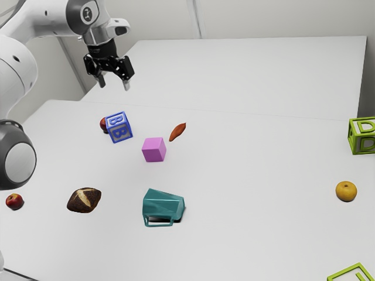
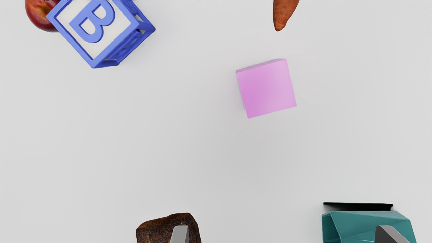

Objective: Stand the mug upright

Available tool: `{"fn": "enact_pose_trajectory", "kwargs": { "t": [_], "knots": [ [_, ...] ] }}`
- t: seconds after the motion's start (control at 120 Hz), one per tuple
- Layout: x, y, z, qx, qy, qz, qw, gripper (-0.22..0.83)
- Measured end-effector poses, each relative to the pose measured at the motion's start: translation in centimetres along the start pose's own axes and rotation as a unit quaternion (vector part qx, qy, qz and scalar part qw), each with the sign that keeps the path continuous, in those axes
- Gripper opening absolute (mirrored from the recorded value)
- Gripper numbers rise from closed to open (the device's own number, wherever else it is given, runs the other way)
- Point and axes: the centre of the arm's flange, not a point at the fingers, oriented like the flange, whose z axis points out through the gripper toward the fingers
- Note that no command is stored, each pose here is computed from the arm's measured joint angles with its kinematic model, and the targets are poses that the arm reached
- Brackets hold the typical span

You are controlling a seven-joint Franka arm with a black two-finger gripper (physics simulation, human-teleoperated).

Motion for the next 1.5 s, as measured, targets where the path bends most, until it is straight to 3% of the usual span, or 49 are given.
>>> {"fn": "enact_pose_trajectory", "kwargs": {
  "t": [0.3, 0.558, 0.708, 0.883, 1.208, 1.5],
  "knots": [
    [-1.3, 0.3, -0.2, -0.034, -0.008, 0.001, 0.999, 0.62],
    [-7.7, 0.8, 6.3, -0.155, -0.033, -0.022, 0.987, 0.61],
    [-12.1, 0.3, 10.6, -0.227, -0.040, -0.058, 0.971, 0.61],
    [-15.0, -2.1, 16.1, -0.294, -0.044, -0.109, 0.949, 0.62],
    [-17.7, 0.1, 22.5, -0.357, -0.054, -0.088, 0.928, 0.62],
    [-18.9, 1.4, 26.1, -0.387, -0.012, -0.047, 0.921, 0.62]
  ]
}}
